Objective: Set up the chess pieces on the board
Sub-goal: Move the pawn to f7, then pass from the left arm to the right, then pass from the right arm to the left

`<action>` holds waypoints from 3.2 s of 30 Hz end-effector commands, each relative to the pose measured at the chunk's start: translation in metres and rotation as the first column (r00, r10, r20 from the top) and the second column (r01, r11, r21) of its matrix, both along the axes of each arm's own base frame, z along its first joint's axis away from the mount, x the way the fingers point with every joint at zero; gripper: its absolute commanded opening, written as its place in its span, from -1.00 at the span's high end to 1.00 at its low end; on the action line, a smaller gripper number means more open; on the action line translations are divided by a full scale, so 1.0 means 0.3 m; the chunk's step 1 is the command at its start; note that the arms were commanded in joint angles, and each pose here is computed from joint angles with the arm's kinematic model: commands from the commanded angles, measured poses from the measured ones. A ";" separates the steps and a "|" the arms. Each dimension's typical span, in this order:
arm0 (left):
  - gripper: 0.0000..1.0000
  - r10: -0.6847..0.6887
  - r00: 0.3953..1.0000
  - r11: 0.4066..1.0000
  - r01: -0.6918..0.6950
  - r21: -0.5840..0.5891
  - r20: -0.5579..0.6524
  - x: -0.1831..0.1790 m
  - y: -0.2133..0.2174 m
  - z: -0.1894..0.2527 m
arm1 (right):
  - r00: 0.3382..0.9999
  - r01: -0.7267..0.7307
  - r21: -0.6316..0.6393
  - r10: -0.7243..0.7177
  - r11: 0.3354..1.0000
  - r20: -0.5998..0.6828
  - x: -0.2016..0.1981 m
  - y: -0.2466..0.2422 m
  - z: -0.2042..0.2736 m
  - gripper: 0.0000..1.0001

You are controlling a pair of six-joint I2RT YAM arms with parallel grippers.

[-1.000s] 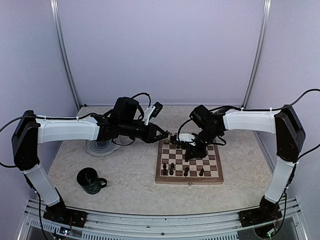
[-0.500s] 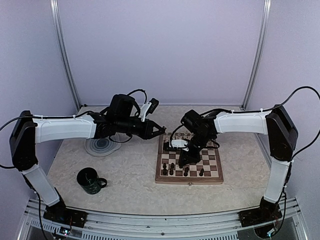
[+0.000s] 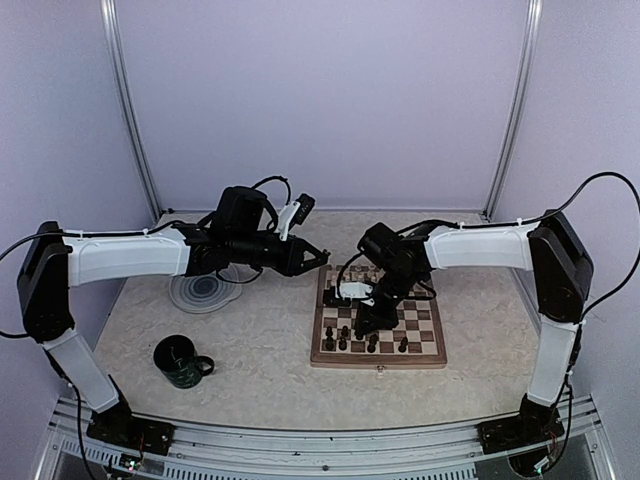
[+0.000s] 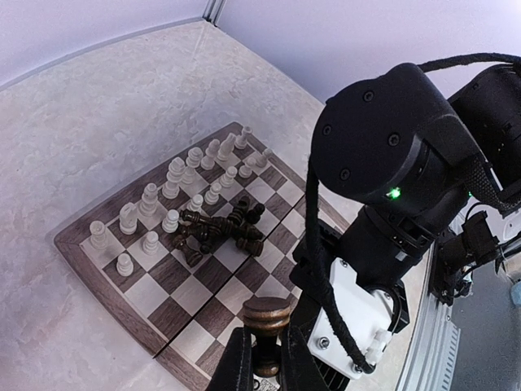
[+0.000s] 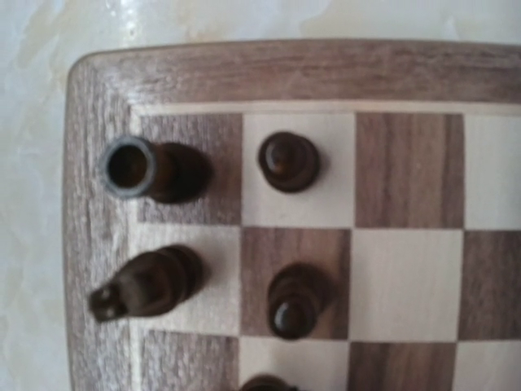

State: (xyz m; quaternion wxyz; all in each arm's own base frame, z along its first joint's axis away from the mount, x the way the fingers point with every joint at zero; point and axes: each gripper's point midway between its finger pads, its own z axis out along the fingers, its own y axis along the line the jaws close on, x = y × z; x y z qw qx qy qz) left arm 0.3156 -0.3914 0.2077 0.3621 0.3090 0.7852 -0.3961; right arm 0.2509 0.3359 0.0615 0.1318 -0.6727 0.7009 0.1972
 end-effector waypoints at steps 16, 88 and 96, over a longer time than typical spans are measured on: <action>0.90 0.005 1.000 1.000 -0.005 0.012 0.022 0.006 0.022 0.031 | 1.000 0.005 0.059 -0.006 0.998 0.009 -0.016 0.044 0.105 0.40; 0.19 -0.033 0.980 0.948 0.093 -0.303 0.197 -0.170 -0.138 0.195 | 0.992 0.039 0.533 -0.096 0.845 0.080 -0.024 -0.160 0.486 1.00; 0.15 -0.032 0.948 0.937 0.140 -0.321 0.318 -0.160 -0.240 0.291 | 0.993 0.085 0.645 -0.012 0.760 -0.116 -0.027 -0.161 0.532 0.99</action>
